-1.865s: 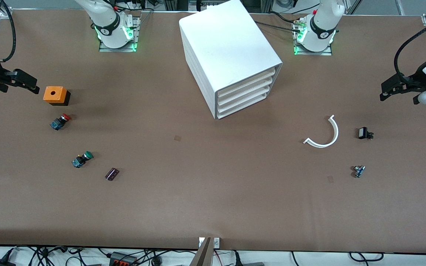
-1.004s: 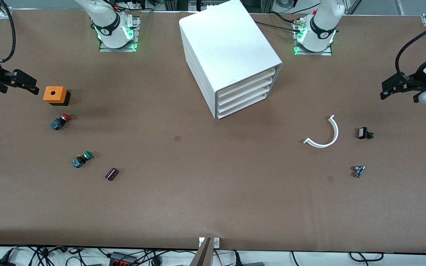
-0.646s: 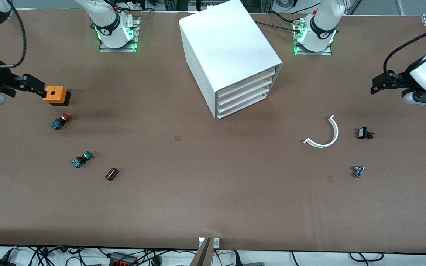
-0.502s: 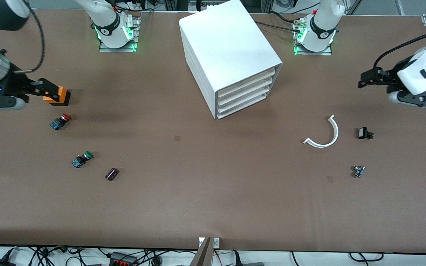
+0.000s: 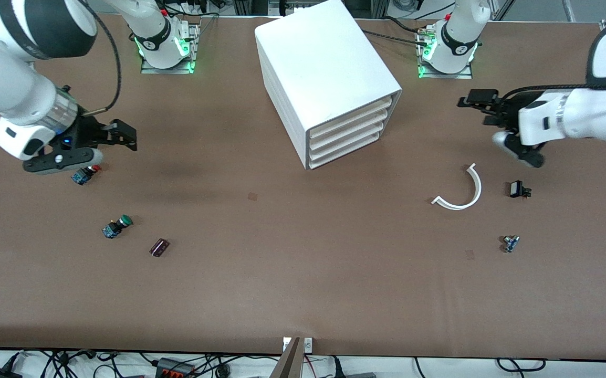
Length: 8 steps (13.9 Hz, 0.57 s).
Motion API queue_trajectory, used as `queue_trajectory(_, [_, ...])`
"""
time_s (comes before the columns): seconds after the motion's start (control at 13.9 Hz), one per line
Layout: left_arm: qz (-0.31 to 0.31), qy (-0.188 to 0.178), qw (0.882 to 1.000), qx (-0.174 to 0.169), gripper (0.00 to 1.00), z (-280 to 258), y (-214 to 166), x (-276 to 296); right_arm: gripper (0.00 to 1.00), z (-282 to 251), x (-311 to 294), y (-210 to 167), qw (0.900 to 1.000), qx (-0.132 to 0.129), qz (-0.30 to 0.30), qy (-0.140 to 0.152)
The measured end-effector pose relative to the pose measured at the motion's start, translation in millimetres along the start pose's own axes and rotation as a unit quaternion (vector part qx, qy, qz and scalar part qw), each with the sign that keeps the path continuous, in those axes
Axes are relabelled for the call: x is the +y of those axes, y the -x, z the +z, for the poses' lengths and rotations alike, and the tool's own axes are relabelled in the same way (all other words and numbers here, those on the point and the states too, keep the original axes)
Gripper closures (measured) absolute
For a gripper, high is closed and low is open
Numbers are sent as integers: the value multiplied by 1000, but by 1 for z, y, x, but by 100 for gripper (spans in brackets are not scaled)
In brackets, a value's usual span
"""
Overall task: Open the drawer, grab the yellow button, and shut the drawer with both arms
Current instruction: 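Pull the drawer open with the left gripper while the right gripper approaches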
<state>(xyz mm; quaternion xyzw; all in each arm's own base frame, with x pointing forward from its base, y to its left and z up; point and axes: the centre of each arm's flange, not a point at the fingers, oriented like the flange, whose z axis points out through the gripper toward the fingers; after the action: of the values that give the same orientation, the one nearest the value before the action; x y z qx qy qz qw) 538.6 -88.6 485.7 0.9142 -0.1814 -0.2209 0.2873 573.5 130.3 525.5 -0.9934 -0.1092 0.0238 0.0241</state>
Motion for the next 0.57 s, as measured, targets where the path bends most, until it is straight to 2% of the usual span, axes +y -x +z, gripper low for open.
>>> queue_trajectory(0.14, [49,60,997,-11,0,23,-19,9,0,2,-21,-10,1000,3,-15,-2])
queue_trajectory(0.29, [77,128,989,-14,0,45,-36,6,0,6,-34,-23,1000,4,-20,-17])
queue_trajectory(0.43, [87,194,977,-23,0,70,-50,-4,0,12,-54,-35,999,4,-34,-24])
queue_trajectory(0.57, [123,247,961,-33,0,104,-67,-12,0,14,-84,-45,998,9,-56,-25])
